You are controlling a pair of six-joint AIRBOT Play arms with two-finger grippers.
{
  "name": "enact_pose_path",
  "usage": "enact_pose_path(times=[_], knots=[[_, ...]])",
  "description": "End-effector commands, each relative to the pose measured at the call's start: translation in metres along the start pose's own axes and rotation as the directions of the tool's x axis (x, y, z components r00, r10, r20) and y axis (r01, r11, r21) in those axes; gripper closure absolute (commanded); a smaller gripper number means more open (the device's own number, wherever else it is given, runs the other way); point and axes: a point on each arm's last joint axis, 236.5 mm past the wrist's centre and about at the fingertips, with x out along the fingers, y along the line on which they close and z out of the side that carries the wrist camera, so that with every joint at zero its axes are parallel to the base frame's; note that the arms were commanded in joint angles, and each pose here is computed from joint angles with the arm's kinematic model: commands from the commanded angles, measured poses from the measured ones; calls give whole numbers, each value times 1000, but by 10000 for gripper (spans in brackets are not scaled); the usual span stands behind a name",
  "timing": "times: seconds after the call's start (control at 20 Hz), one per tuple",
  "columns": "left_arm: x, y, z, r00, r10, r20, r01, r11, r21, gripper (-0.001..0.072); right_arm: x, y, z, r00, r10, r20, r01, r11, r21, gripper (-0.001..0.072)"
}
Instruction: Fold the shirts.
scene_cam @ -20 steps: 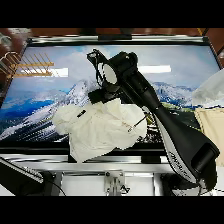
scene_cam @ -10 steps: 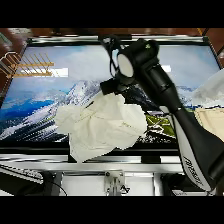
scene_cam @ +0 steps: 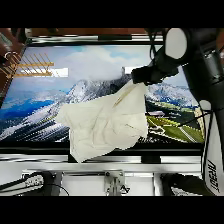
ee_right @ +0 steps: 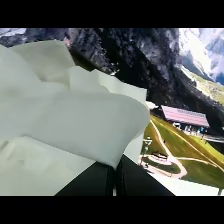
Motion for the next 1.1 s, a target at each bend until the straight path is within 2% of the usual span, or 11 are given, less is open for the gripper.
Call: enact_pose_path(times=[0.0, 0.25, 0.45, 0.55, 0.65, 0.8, 1.05], knots=[[-39, -86, -43, 994, -103, -32, 105, 989, 99, 662, -5, -27, -4, 1000, -28, -13, 28, 999, -26, 602], [-85, -174, -126, 972, -228, -50, 233, 955, 184, 662, -4, -40, 1, 999, -42, 1, 42, 997, -69, 602], [-109, -158, -210, 975, -101, -200, 158, 942, 295, 663, -4, -46, 1, 998, -68, 4, 68, 995, -68, 602], [-120, -162, -220, 980, -113, -165, 163, 928, 334, 663, -5, -52, 2, 996, -94, 6, 94, 994, -49, 602], [-125, -179, -230, 970, -181, -160, 226, 915, 335, 663, -5, -51, 2, 996, -92, 10, 92, 995, -24, 602], [-117, -196, -251, 946, -256, -200, 311, 890, 332, 663, -5, -51, 4, 996, -92, 15, 93, 996, -12, 602], [-107, -209, -271, 913, -312, -263, 393, 846, 360, 664, -5, -51, 5, 996, -91, 19, 90, 996, 25, 602]])
